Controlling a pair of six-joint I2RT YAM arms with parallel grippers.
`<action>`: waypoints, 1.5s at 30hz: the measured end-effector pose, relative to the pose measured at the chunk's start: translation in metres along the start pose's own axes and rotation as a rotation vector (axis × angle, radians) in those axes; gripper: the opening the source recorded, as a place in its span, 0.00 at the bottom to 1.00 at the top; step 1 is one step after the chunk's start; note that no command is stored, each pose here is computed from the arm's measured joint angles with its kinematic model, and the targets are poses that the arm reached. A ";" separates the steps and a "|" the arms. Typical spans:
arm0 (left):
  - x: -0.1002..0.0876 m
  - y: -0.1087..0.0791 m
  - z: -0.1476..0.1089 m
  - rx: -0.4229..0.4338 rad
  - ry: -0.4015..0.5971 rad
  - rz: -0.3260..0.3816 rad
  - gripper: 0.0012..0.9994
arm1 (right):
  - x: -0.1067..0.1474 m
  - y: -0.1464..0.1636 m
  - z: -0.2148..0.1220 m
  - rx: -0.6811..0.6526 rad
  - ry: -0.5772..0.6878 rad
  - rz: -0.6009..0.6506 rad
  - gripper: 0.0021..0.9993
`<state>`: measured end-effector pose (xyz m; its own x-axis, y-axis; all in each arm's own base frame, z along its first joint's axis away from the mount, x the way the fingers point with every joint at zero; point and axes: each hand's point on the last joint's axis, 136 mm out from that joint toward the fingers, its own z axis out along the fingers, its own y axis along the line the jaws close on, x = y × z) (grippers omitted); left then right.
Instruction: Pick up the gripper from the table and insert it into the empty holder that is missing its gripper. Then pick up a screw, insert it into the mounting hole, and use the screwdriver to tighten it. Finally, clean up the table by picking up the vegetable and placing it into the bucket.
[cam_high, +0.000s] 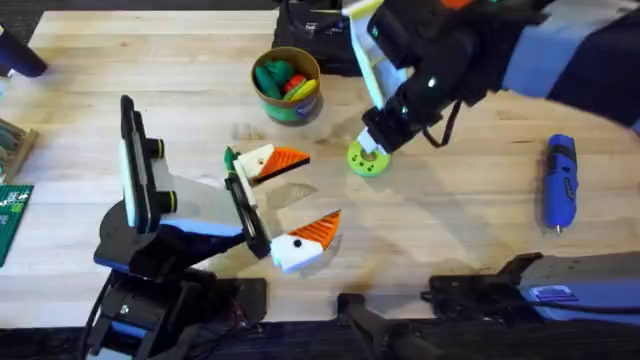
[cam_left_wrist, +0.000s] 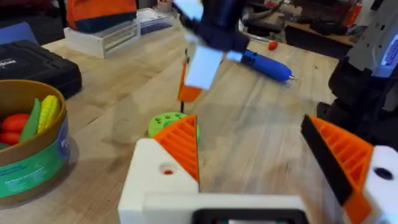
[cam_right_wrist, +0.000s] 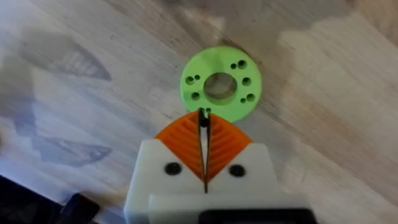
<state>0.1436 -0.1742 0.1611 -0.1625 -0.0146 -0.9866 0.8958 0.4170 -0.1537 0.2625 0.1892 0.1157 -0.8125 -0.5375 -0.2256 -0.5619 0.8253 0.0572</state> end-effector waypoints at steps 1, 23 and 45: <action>0.000 0.000 0.000 0.000 0.000 0.000 0.99 | -0.004 0.001 -0.008 0.000 -0.008 -0.007 0.01; 0.000 0.000 0.000 0.000 0.000 0.000 0.99 | -0.059 0.163 -0.112 -0.437 -0.288 -0.374 0.01; 0.000 0.000 0.000 0.002 0.000 0.000 0.99 | -0.058 0.175 -0.103 -0.394 -0.272 -0.340 0.01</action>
<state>0.1432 -0.1743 0.1611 -0.1626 -0.0144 -0.9866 0.8967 0.4149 -0.1539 0.1957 0.3467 0.2389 -0.5367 -0.6540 -0.5331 -0.8417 0.4597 0.2833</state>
